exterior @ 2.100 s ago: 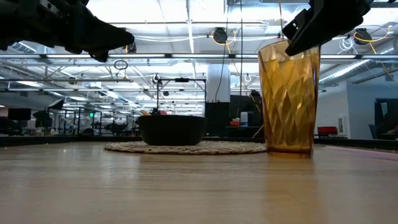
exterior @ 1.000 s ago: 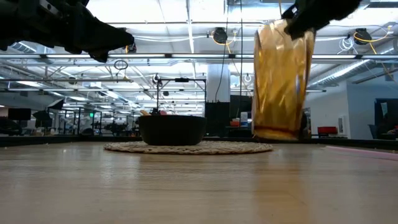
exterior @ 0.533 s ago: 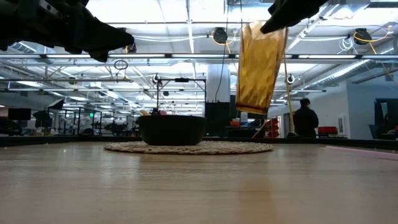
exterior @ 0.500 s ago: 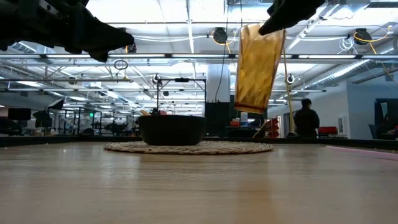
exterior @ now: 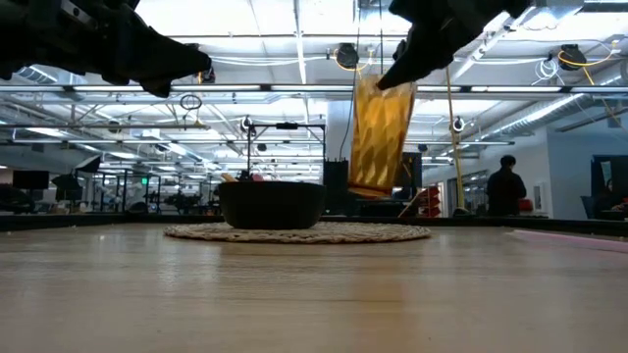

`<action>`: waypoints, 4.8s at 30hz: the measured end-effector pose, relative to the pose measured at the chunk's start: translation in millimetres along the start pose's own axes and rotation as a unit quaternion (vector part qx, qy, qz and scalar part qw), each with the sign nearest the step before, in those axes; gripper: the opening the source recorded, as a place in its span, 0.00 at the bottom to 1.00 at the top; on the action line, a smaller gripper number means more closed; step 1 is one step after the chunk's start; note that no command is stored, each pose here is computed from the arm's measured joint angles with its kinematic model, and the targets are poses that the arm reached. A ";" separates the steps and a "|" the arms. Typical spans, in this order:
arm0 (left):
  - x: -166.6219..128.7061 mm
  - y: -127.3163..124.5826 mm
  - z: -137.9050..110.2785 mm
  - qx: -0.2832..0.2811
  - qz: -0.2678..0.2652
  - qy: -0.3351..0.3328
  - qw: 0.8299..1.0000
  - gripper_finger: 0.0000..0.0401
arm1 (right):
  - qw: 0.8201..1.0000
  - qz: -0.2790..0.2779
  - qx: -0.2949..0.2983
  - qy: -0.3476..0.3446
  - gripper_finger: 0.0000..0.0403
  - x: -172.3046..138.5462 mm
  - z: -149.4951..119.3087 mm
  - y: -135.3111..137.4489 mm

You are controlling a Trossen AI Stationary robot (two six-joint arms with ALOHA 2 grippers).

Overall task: Pick & Place Utensil
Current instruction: Put the orange cup on the woven mat to the right of the black bowl, then put the pink straw into the orange cup on the woven mat

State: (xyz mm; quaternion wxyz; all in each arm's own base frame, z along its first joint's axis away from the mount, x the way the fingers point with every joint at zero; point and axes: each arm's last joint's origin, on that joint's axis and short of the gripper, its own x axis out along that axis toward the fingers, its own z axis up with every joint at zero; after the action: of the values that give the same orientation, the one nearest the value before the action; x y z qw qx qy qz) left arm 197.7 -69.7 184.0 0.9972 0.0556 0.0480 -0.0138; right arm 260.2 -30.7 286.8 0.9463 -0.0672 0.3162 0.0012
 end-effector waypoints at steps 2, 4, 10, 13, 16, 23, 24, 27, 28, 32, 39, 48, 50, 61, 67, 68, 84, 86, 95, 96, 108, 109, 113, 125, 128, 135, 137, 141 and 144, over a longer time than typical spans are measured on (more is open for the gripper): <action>0.0 0.0 0.0 0.000 -0.001 0.000 1.000 0.06 | 1.000 0.003 0.007 0.009 0.03 5.5 -3.1 -6.8; 0.0 -0.1 -0.2 0.001 -0.002 0.001 1.000 0.06 | 1.000 0.003 0.010 0.013 0.03 12.0 -5.6 -13.3; 0.0 -0.2 -0.4 0.001 -0.003 0.002 1.000 0.06 | 0.999 -0.003 0.026 0.039 0.03 24.9 -14.4 -26.7; 0.0 -0.2 -0.6 0.003 -0.003 0.003 1.000 0.06 | 0.999 0.013 0.030 0.023 0.03 27.9 -13.8 -31.9; 0.1 -0.2 -1.1 0.004 -0.003 0.005 1.000 0.06 | 0.999 0.013 0.031 0.021 0.03 27.0 -14.7 -36.1; 0.1 -0.2 -1.1 0.005 -0.003 0.006 1.000 0.06 | 0.999 0.004 0.031 0.016 0.03 26.0 -15.5 -42.5; 0.0 -0.2 -1.2 0.006 -0.004 0.006 1.000 0.06 | 0.999 0.007 0.030 0.012 0.03 25.9 -15.2 -43.5; 0.1 -0.2 -1.1 0.005 -0.003 0.005 1.000 0.06 | 0.999 0.017 0.032 0.001 0.03 32.2 -15.1 -47.2; 0.1 -0.2 -1.1 0.005 -0.003 0.005 1.000 0.06 | 0.999 0.018 0.034 0.006 0.03 33.9 -16.8 -48.2; 0.1 -0.2 -1.0 0.004 -0.003 0.005 1.000 0.06 | 0.999 0.018 0.044 0.025 0.03 38.6 -22.5 -51.6; 0.1 -0.2 -1.2 0.006 -0.003 0.006 1.000 0.06 | 0.998 0.021 0.047 0.034 0.03 38.3 -24.3 -51.0; 0.0 -0.3 -1.5 0.007 -0.004 0.007 1.000 0.06 | 0.998 0.021 0.051 0.034 0.03 38.4 -24.2 -51.0; 0.0 -0.3 -1.5 0.007 -0.004 0.007 1.000 0.06 | 0.998 0.022 0.052 0.034 0.05 38.4 -24.1 -50.9; 0.0 -0.3 -1.5 0.008 -0.004 0.008 1.000 0.06 | 0.998 0.020 0.051 0.026 0.18 38.5 -22.8 -51.4; 0.0 -0.3 -1.6 0.008 -0.004 0.008 1.000 0.06 | 0.998 0.019 0.049 0.020 0.23 38.6 -21.5 -51.4; 0.0 -0.3 -1.6 0.008 -0.004 0.008 1.000 0.06 | 0.998 0.019 0.049 0.020 0.24 38.6 -21.5 -51.4; 0.1 -0.2 -1.7 0.011 -0.004 0.008 1.000 0.06 | 0.998 0.039 0.040 -0.020 0.32 22.7 -2.9 -47.5; 0.1 -0.2 -1.7 0.011 -0.004 0.008 1.000 0.06 | 0.998 0.038 0.027 -0.044 0.32 17.2 8.9 -45.7; 0.0 -0.3 -2.5 0.016 -0.004 0.013 1.000 0.06 | 0.994 0.071 0.003 -0.079 0.32 -11.9 29.9 -17.5; 0.0 -0.3 -2.5 0.016 -0.004 0.013 1.000 0.06 | 0.994 0.080 0.005 -0.073 0.32 -14.2 29.5 -12.8; 0.0 -0.5 -3.2 0.020 -0.005 0.016 1.000 0.06 | 0.993 0.073 0.082 0.036 0.32 -26.9 13.0 54.5; 0.0 -0.5 -3.2 0.020 -0.005 0.016 1.000 0.06 | 0.992 0.068 0.095 0.044 0.32 -26.2 10.3 60.1; 0.0 -0.4 -3.3 0.020 -0.004 0.016 1.000 0.06 | 0.985 0.047 0.148 0.081 0.32 -21.3 -6.5 79.5; 0.0 -0.3 -3.1 0.020 -0.004 0.016 1.000 0.06 | 0.940 0.017 0.292 0.175 0.32 -9.2 -62.0 112.6; 0.0 -0.3 -3.0 0.019 -0.004 0.015 1.000 0.06 | 0.921 -0.012 0.337 0.193 0.32 -6.9 -75.3 113.8; 0.0 -0.3 -2.9 0.019 -0.004 0.015 1.000 0.06 | 0.862 -0.084 0.435 0.246 0.32 -4.6 -105.2 110.4; 0.0 -0.3 -2.9 0.019 -0.004 0.015 1.000 0.06 | 0.853 -0.101 0.450 0.245 0.32 -3.4 -111.1 109.7; 0.0 -0.3 -2.9 0.019 -0.004 0.015 1.000 0.06 | 0.841 -0.127 0.466 0.242 0.32 -1.9 -120.6 108.4; 0.0 -0.3 -2.9 0.019 -0.004 0.015 1.000 0.06 | 0.837 -0.133 0.472 0.245 0.32 -0.6 -126.9 108.2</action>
State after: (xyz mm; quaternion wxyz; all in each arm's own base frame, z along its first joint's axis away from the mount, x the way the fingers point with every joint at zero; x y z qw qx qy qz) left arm 197.5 -69.7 181.1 0.9951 0.0741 0.0626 -0.0181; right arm 179.0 60.3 173.0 0.7460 0.3475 0.4881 -0.2906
